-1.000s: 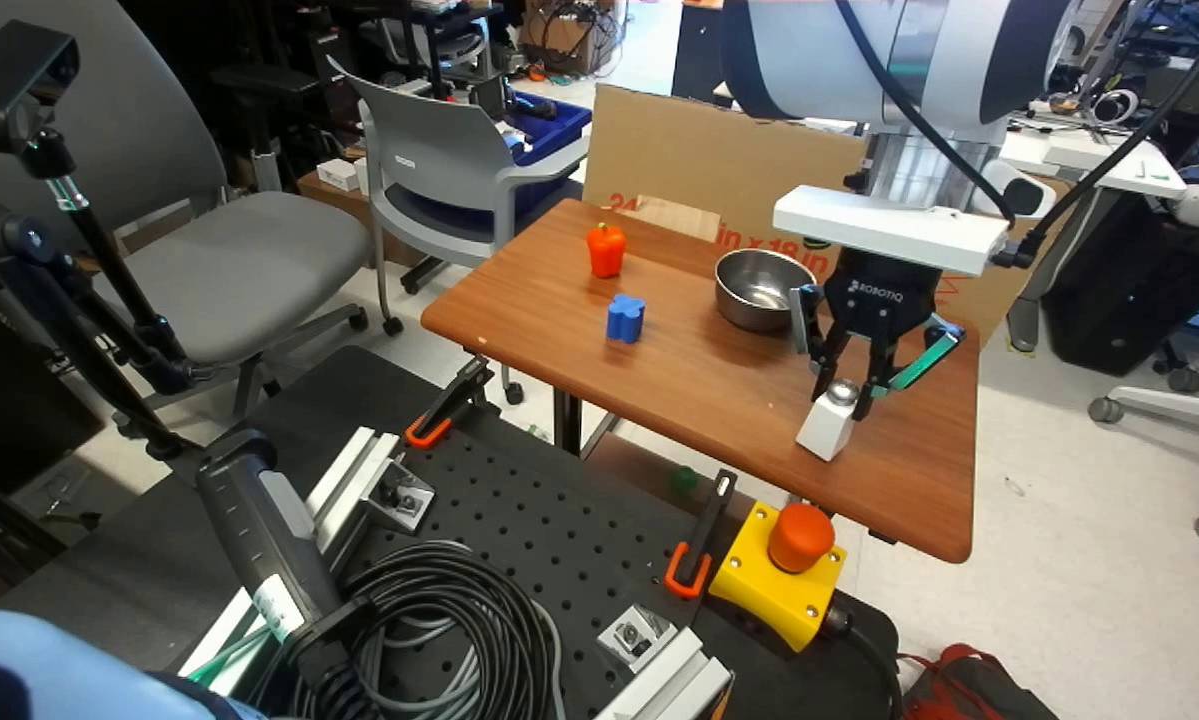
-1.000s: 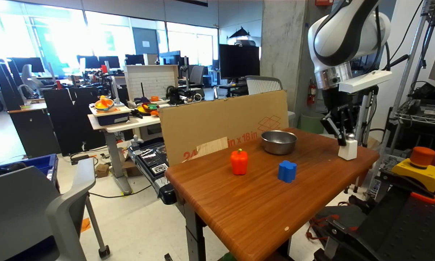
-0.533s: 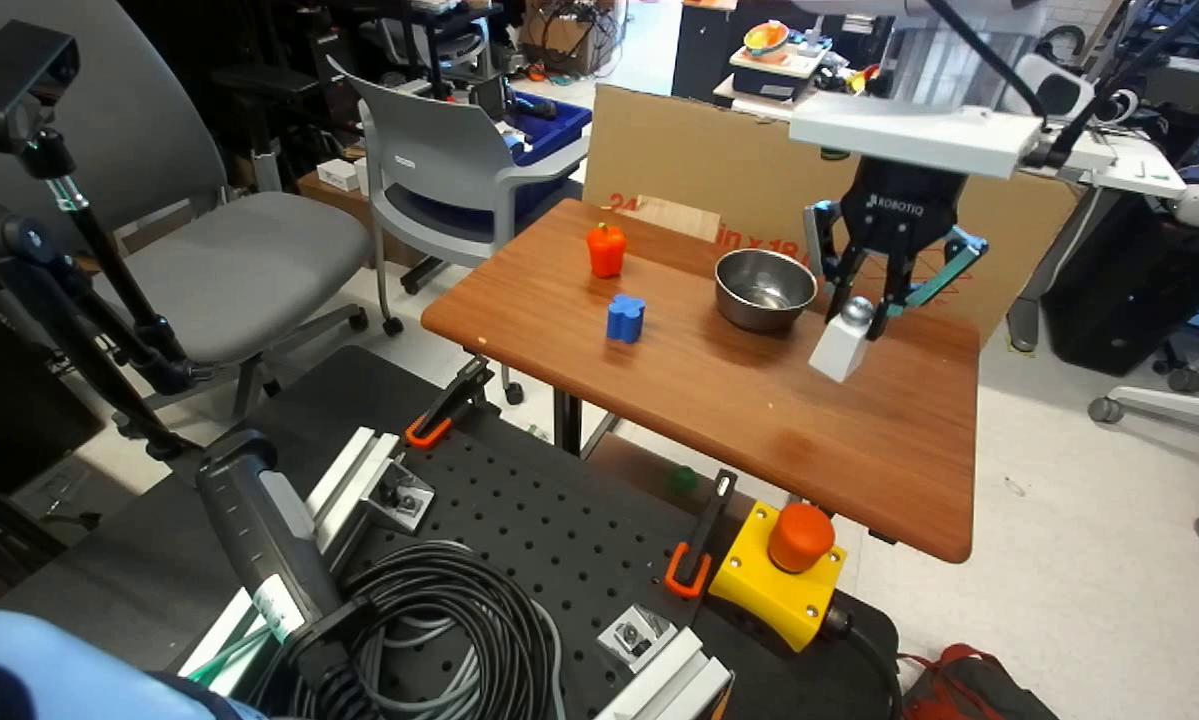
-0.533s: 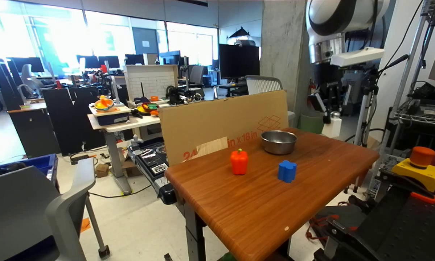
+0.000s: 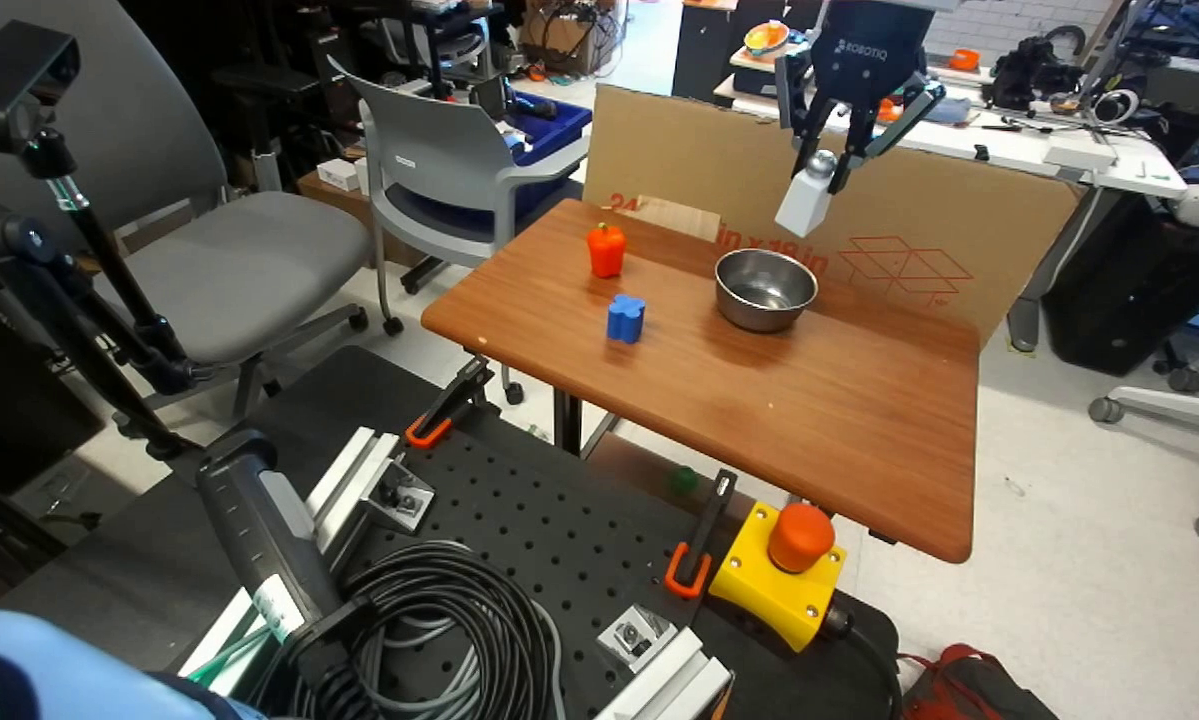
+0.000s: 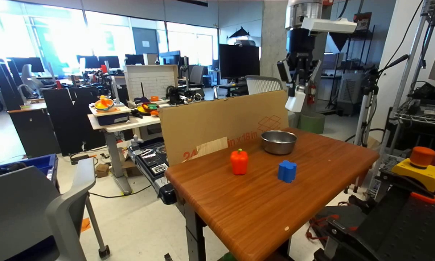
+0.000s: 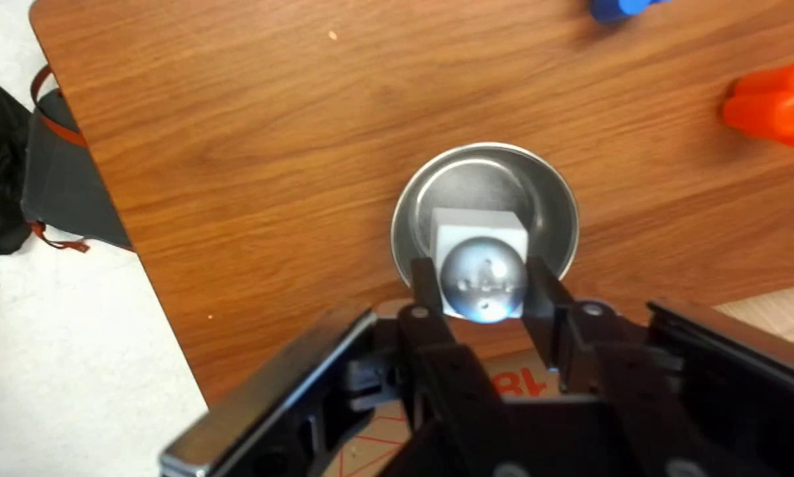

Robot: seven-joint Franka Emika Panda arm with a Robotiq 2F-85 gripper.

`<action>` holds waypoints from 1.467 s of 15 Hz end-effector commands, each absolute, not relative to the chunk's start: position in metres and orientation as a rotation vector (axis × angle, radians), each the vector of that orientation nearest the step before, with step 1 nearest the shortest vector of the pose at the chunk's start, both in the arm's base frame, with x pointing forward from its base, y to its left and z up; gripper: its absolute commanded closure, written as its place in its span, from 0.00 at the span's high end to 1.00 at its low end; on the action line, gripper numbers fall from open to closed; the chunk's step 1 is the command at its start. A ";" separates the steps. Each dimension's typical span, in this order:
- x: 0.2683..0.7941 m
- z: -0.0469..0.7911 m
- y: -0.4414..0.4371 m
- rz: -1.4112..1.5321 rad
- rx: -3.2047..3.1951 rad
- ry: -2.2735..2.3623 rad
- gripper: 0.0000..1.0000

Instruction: Put the salt shaker inside the silver bowl

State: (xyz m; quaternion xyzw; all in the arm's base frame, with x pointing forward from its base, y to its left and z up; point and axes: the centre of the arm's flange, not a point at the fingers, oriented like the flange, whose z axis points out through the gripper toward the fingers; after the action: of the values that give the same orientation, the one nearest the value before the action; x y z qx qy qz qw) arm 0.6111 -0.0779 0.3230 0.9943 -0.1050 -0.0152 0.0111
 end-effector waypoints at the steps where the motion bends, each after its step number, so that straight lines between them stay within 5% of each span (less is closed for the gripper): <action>1: 0.646 0.317 -0.070 -0.067 3.113 -0.332 0.10; 22: 0.708 0.195 -0.050 -0.395 3.002 -0.383 0.10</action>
State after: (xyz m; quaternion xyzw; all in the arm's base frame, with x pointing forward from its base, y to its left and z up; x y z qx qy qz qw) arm 0.6923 -0.0562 0.1972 0.9846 -0.1221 -0.1219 0.0297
